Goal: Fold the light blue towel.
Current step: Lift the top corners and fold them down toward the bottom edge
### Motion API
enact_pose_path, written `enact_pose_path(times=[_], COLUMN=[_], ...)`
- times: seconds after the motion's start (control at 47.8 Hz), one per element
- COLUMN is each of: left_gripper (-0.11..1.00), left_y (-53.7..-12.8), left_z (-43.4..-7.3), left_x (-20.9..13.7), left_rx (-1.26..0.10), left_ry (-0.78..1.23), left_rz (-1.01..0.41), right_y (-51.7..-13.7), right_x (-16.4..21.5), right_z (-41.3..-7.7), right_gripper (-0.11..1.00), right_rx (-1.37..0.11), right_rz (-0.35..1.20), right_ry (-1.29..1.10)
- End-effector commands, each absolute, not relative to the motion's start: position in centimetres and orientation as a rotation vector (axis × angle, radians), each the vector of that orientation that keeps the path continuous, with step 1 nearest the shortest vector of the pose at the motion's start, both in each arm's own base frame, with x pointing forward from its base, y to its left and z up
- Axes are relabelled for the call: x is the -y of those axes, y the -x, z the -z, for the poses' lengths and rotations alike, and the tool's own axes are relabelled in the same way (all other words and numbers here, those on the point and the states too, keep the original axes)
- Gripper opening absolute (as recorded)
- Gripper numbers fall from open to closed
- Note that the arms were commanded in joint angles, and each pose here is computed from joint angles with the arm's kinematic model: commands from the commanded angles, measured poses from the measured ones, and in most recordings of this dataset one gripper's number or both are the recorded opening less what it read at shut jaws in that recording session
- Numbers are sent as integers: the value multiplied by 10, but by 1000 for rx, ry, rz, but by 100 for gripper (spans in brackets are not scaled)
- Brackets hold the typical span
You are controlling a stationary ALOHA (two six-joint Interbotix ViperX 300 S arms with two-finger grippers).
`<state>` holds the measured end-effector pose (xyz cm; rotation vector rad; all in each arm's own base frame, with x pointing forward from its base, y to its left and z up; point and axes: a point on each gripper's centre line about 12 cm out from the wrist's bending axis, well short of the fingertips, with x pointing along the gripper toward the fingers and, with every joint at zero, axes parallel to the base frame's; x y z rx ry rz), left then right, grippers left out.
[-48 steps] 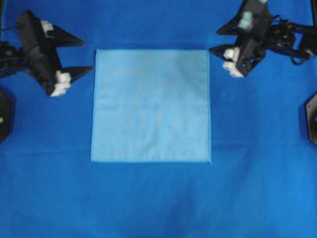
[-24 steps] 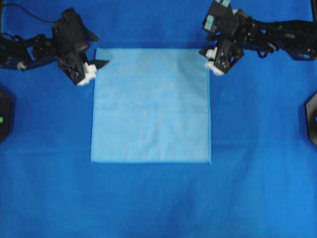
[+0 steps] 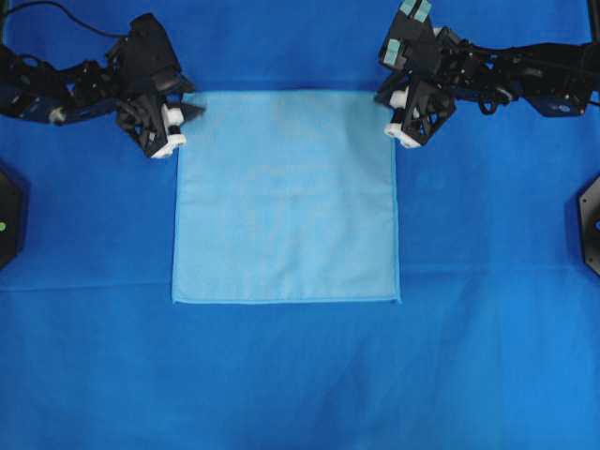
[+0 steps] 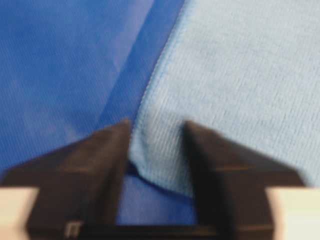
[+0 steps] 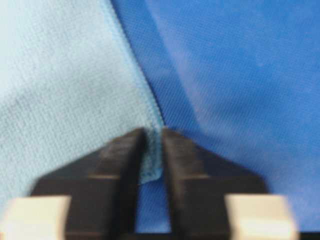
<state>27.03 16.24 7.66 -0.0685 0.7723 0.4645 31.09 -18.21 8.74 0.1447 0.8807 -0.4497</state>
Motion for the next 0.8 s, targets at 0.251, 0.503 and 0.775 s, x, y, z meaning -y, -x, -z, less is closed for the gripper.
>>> enact_pose_path(times=[0.251, 0.503, 0.775], left_gripper=[2, 2, 2], left_y=[-273, -273, -274], left_z=[-80, -105, -121], left_x=[-165, -165, -157], left_rx=[-798, -795, -762], left_ry=[48, 41, 22], left_rz=[-453, -449, -430], right_y=[-314, -313, -312], right_x=[184, 184, 179], right_z=[-94, -122, -138], right_gripper=[2, 2, 2], right_rx=[-867, -815, -783], right_rz=[449, 463, 461], right_ry=[-135, -127, -122])
